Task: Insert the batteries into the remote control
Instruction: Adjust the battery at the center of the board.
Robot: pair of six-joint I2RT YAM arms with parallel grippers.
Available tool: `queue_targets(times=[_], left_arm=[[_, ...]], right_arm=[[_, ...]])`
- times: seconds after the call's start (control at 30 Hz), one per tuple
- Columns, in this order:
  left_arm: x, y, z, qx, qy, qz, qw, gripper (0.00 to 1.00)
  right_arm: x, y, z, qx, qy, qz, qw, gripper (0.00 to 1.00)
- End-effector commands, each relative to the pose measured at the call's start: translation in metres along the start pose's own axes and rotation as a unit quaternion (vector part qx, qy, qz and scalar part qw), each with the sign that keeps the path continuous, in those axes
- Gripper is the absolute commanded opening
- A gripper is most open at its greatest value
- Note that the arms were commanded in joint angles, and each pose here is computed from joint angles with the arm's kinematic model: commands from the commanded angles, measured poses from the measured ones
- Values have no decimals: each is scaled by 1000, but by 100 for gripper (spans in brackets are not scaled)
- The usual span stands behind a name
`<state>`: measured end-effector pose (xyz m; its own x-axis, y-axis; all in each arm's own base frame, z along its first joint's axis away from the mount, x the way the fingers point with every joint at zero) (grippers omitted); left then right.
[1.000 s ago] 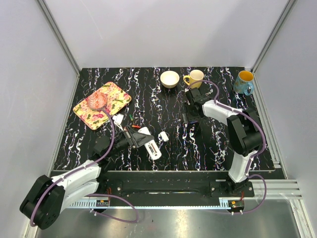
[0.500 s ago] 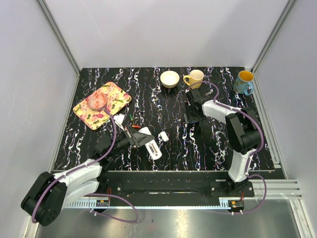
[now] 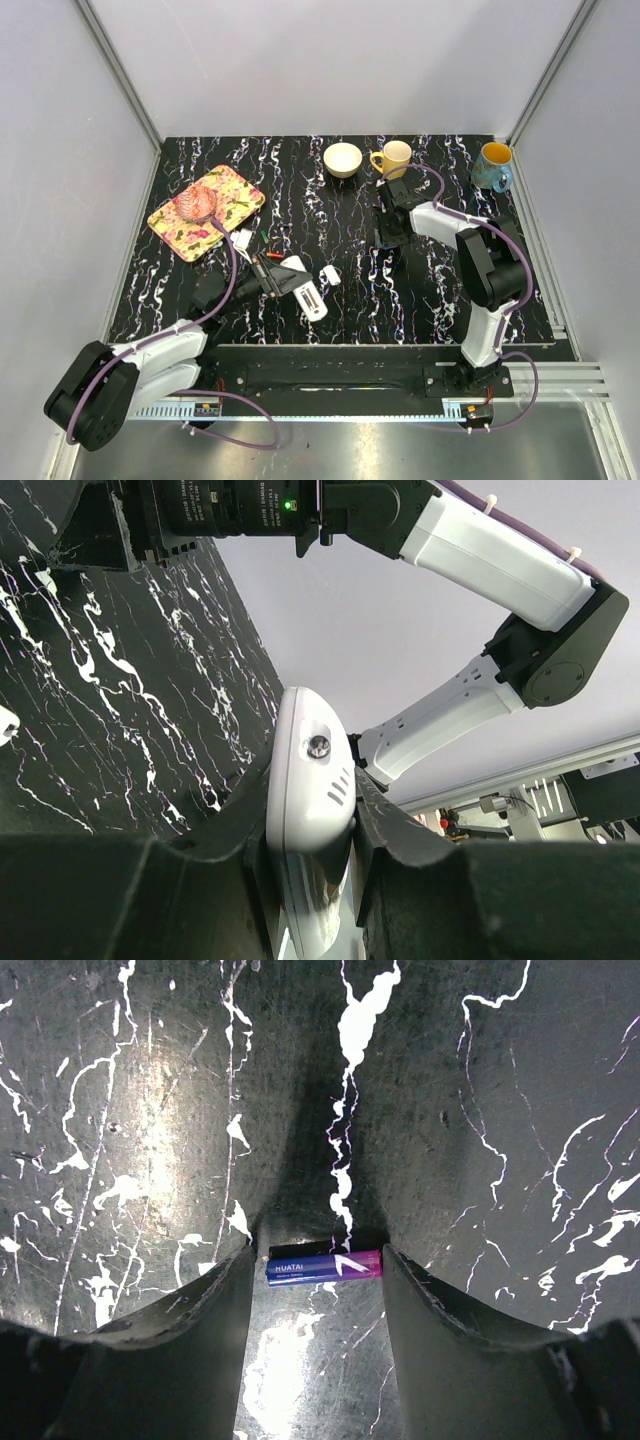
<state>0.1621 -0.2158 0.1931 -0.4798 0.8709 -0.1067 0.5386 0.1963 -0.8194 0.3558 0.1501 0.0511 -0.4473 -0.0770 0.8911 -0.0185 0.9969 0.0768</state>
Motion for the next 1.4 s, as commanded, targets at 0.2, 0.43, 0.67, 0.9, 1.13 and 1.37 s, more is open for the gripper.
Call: queue_targets(times=[0.2,0.43,0.67,0.9,1.13,1.37], left_arm=[[1,-12,-4,-17,-14,36,999,0],[1,-13,-4,-18,-15,37,999,0],[0,-13,-5,-19,-13,38,999,0],[-1,-14,-5,-20,-12,40,999,0],[1,-15,-4,-19,-14,42,999,0],[2,-13,-4,-18,-14,39,999,0]], right_arm=[[-4,-10,16,-20,22,11,1000,55],[-3,-9,19,-29,26,11,999,51],[4,-7,19,-36,22,-1,999,68],[8,-9,23,-33,29,2,999,63],[5,-8,24,-33,40,0,999,51],[13,-7,21,-63,23,1,998,25]])
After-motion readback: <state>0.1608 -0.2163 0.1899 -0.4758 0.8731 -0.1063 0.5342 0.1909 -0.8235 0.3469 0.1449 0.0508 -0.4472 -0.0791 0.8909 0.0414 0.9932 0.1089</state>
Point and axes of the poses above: each gripper's point midway between its finger pads, its own x axis back along the fingers, its own y axis along the line the jaws close on, z = x × y, the point moved 4 cm from there along x, back along the fingers, and after that the axes turned 10 degrees about -x, right-handed, at the moved point
